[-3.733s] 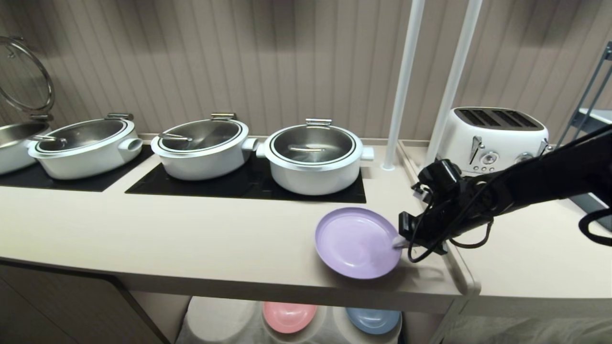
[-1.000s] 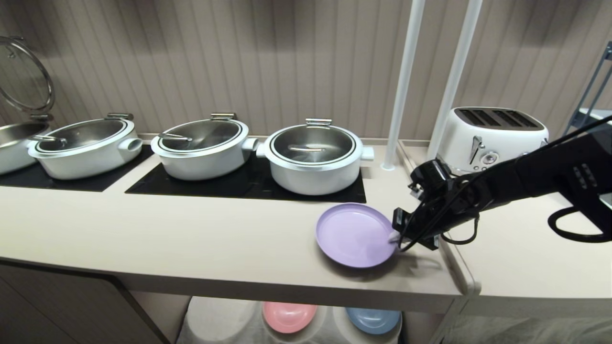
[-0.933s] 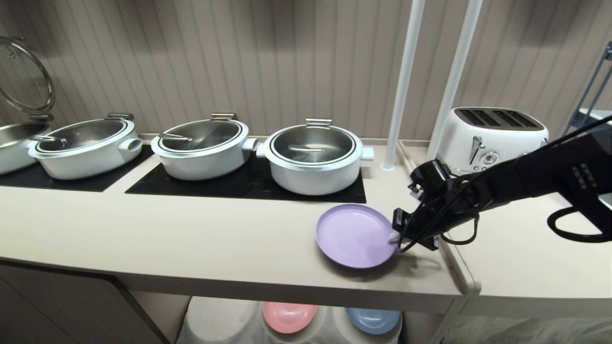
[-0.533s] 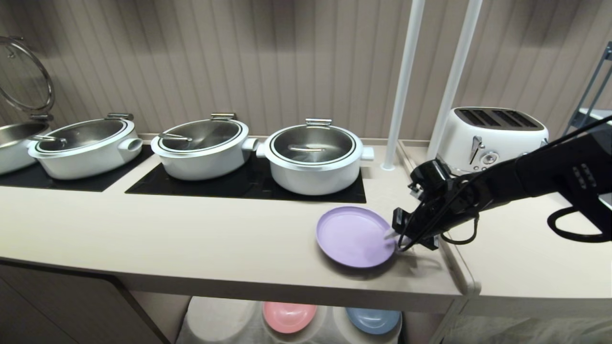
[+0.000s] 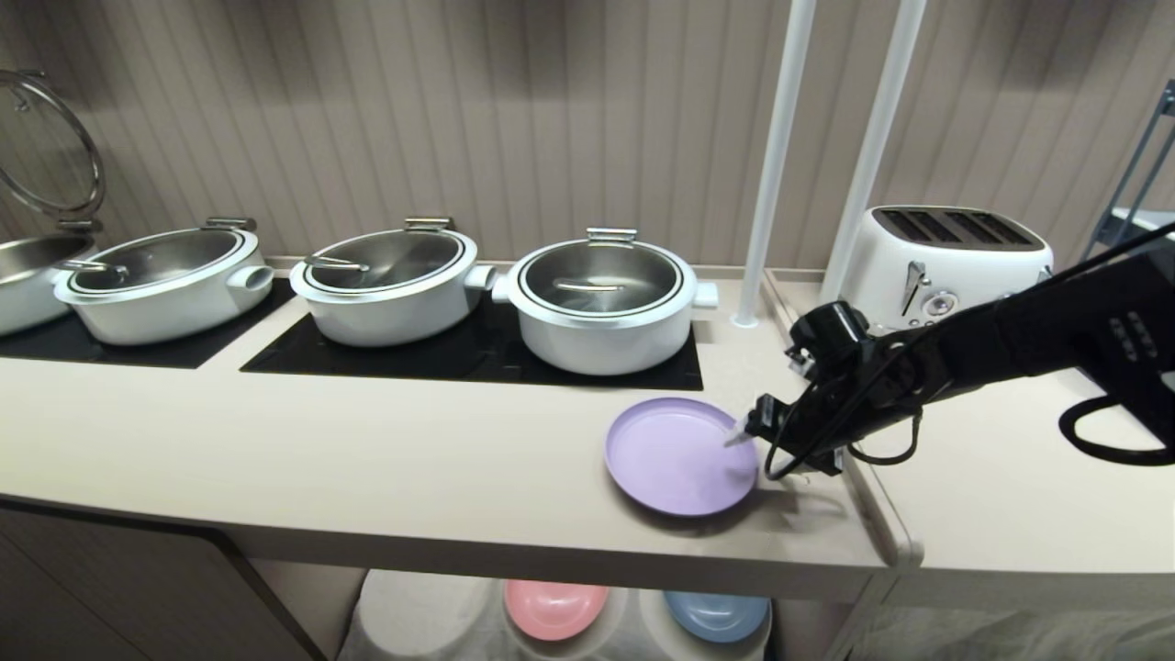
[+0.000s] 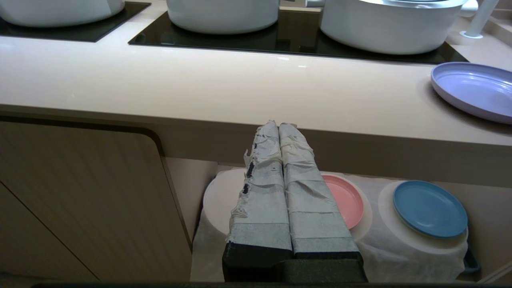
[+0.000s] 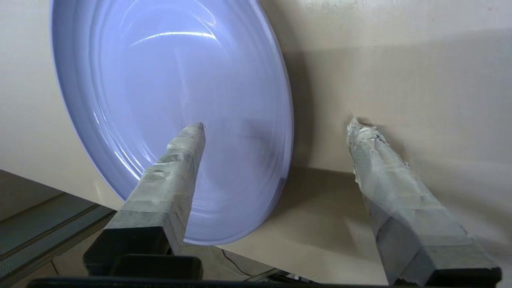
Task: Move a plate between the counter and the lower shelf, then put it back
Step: Put the plate
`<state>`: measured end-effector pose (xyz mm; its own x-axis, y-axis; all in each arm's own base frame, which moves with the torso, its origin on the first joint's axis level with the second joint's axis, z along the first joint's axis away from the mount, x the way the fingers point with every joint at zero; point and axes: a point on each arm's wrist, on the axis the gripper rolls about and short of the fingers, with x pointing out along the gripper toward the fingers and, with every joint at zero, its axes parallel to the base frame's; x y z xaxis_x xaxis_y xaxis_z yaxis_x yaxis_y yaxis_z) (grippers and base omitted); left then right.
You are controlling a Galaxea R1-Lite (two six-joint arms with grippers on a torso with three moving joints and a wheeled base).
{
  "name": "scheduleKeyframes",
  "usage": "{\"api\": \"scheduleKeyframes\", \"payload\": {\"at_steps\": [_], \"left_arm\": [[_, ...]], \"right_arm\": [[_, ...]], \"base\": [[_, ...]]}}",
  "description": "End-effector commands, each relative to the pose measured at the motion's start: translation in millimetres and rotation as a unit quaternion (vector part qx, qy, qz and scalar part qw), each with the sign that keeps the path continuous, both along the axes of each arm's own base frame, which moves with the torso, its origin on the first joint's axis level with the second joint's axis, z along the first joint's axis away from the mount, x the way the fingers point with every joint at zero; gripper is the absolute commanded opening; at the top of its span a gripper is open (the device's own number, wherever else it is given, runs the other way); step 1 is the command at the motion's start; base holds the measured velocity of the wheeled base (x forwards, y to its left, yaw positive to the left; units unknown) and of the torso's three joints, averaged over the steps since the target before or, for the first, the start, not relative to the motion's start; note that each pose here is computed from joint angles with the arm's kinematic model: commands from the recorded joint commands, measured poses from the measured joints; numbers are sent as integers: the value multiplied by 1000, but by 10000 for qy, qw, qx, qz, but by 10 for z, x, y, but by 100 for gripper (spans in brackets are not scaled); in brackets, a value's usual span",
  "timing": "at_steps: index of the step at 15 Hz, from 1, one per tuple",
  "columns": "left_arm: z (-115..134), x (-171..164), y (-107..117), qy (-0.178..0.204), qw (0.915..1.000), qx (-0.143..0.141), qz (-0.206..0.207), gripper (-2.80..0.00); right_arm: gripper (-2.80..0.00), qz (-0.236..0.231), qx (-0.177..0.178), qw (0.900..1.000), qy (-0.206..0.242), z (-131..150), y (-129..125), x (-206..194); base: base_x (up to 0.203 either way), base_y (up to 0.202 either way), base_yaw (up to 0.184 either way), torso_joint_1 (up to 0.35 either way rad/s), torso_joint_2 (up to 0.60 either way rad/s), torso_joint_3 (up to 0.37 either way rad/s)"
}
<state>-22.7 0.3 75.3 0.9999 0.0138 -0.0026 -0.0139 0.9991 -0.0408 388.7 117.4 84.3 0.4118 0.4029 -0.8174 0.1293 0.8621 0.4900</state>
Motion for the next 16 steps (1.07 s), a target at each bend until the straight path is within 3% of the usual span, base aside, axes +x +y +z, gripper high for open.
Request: {"api": "scheduleKeyframes", "payload": {"at_steps": [1,7,16], "left_arm": [[0,1,0,3,10000,-3,5,-280],[0,1,0,3,10000,-3,7,-280],[0,1,0,3,10000,-3,6,-280]], "right_arm": [[0,-24,11,9999,-126,115,-6,-31],[0,-58,20,9988,-485,450,-63,-196],[0,-123,-18,9952,-973,938,-250,-825]], "base": [[0,0,0,0,0,0],[0,0,0,0,0,0],[0,0,0,0,0,0]]}}
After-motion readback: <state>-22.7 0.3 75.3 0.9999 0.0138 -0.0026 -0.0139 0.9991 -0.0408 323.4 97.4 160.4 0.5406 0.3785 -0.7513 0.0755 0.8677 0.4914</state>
